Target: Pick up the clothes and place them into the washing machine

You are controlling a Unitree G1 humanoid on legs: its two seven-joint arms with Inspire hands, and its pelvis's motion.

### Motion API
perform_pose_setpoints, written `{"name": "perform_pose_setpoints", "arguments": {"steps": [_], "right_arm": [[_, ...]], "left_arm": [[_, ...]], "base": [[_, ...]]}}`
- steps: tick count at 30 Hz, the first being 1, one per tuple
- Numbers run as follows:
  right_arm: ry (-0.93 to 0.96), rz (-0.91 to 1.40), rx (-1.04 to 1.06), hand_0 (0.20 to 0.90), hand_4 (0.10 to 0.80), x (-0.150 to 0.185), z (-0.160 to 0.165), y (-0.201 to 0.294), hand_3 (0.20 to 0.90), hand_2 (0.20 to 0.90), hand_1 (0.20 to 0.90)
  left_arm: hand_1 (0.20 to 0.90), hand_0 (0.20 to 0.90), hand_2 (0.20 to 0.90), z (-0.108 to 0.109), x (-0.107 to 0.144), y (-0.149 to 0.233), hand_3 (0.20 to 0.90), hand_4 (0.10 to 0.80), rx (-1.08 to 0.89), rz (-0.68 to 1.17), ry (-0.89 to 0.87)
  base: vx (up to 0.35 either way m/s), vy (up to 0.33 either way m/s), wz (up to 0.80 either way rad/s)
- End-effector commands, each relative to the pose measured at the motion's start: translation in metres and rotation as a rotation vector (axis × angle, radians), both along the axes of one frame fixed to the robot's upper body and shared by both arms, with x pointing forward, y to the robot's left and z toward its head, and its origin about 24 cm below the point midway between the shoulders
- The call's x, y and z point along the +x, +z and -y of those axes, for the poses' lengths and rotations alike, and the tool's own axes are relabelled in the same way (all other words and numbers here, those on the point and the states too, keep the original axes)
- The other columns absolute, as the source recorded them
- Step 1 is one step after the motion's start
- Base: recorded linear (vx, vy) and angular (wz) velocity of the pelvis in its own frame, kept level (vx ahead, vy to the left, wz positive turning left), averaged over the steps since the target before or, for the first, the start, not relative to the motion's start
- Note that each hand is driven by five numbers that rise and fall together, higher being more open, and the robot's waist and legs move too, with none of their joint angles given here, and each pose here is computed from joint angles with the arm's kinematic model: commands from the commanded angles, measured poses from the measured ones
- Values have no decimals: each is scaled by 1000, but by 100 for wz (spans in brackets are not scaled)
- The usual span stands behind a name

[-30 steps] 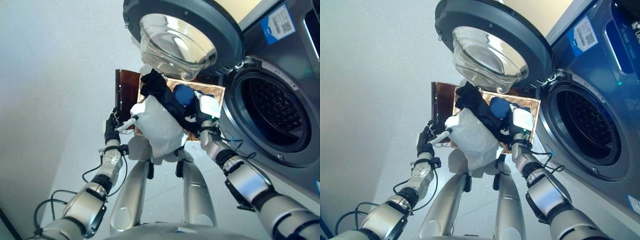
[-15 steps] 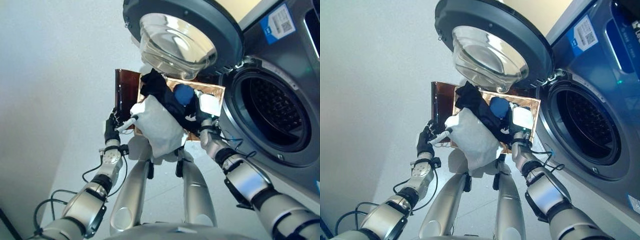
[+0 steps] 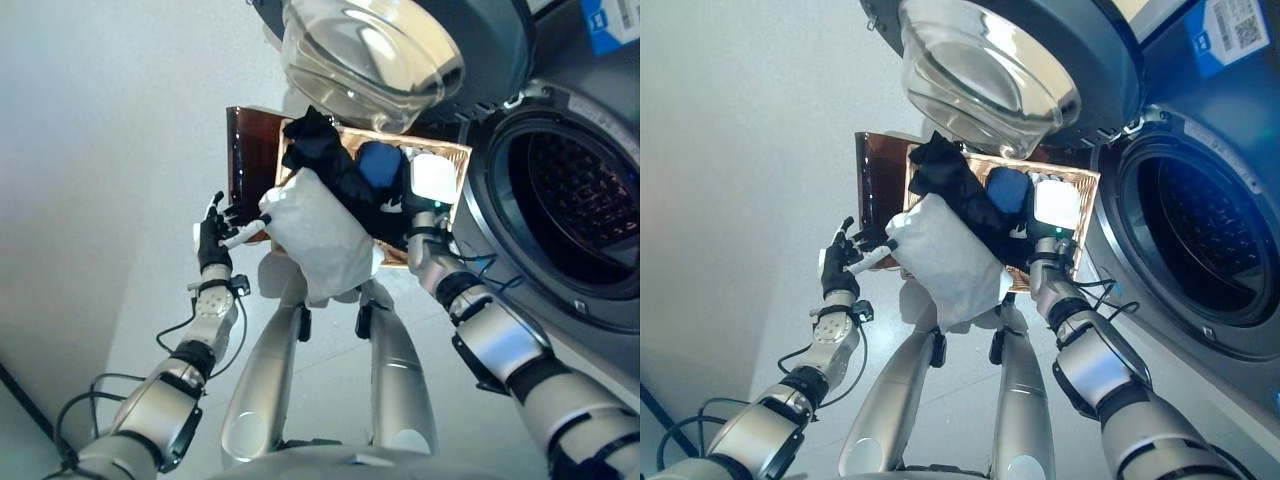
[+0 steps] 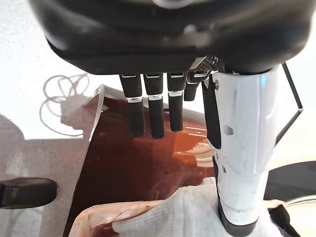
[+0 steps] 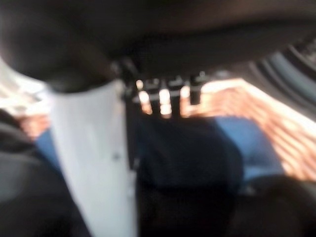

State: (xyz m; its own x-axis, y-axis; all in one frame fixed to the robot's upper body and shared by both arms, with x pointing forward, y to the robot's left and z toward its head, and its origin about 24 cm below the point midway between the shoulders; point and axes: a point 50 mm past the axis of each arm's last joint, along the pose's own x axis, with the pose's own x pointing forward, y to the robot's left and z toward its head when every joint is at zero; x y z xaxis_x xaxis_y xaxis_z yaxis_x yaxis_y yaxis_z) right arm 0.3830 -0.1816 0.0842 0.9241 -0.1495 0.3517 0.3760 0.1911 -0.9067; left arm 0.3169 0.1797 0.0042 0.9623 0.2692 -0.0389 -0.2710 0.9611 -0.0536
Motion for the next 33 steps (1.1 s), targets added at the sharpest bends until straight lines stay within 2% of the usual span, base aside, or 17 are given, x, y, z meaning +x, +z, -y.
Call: {"name": "perform_pose_setpoints", "arguments": {"steps": [1,12,13,14,15,17,18,33], "right_arm": [[-12,76,-57,900,800,21,8,54,900,900,900],[21,41,-55,900,800,24,1,57,900,900,900],[22,27,-61,801,729,25,1,57,801,801,801],[22,27,-61,801,729,25,1,57,801,801,801],[13,25,-60,472,494,25,4,59,472,472,472],[15,29,-59,241,329,26,3,61,241,241,241],[15,35,-53,200,300,26,4,62,200,200,200],[23,26,-36,200,300,25,3,58,200,200,200]], "left_arm": [[900,900,900,23,-6,-18,900,800,-19,-106,-60],[900,900,900,24,-3,-15,900,800,-16,-101,-67],[900,900,900,23,-2,-14,900,800,-16,-99,-67],[900,900,900,23,-2,-14,900,800,-16,-99,-67],[900,900,900,22,-3,-15,900,800,-15,-102,-69],[900,900,900,22,-3,-15,900,800,-15,-99,-66],[900,900,900,21,-4,-15,900,800,-13,-100,-68],[900,900,900,16,-9,-22,900,800,-6,-126,-55]], "base": [[0,0,0],[0,4,-1],[0,0,0],[0,0,0],[0,0,0],[0,0,0],[0,0,0],[0,0,-1]]}}
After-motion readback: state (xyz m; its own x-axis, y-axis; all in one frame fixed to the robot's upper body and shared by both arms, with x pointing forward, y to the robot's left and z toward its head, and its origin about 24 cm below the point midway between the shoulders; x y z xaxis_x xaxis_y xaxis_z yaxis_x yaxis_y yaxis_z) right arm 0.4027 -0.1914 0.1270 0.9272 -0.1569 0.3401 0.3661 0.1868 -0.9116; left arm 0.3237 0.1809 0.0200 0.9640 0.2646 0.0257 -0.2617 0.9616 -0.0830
